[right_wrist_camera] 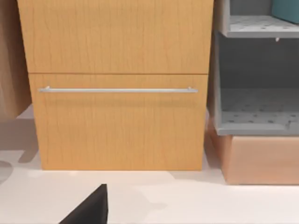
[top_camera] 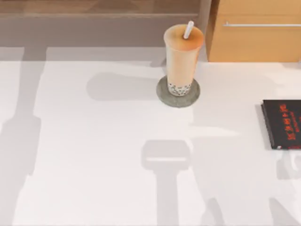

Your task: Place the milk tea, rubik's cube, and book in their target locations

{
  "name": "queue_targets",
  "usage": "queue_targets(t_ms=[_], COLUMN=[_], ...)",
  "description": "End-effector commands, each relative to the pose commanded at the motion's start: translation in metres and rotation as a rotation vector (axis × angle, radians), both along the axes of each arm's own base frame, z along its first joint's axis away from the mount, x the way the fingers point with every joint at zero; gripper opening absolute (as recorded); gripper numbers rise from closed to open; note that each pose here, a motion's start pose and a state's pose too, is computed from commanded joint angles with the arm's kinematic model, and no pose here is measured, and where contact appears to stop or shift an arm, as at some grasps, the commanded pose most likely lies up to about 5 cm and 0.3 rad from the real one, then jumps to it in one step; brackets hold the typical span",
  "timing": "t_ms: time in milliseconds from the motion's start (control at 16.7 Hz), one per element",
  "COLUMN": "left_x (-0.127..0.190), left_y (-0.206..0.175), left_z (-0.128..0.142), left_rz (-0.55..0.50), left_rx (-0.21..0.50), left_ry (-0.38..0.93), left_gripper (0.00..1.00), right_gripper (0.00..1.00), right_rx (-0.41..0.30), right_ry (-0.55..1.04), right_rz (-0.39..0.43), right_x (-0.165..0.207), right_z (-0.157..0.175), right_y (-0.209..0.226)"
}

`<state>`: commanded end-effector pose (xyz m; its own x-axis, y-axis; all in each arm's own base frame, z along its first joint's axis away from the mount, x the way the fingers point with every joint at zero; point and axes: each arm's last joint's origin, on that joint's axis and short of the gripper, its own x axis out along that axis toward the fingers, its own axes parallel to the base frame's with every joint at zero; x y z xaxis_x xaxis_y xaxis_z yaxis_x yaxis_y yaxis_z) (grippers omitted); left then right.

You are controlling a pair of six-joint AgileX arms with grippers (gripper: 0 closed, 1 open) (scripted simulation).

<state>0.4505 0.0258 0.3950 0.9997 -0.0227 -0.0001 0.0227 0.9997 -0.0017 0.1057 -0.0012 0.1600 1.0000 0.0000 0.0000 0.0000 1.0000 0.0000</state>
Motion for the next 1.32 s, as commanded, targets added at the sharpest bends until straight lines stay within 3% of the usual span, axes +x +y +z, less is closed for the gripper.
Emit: queue_targets(t_ms=[720,1320], left_x=[0.0,-0.0012], left_y=[0.0,0.0014], left_z=[0.0,0.0005], left_rz=[0.0,0.004], left_rx=[0.0,0.0], left_ry=[0.0,-0.001], left_gripper=[0.98,1.0], right_gripper=[1.0,1.0], right_rx=[0.0,0.0], right_ry=[0.0,0.0], right_rz=[0.0,0.0], right_x=[0.0,0.0], right_z=[0.0,0.0], right_y=[0.0,0.0])
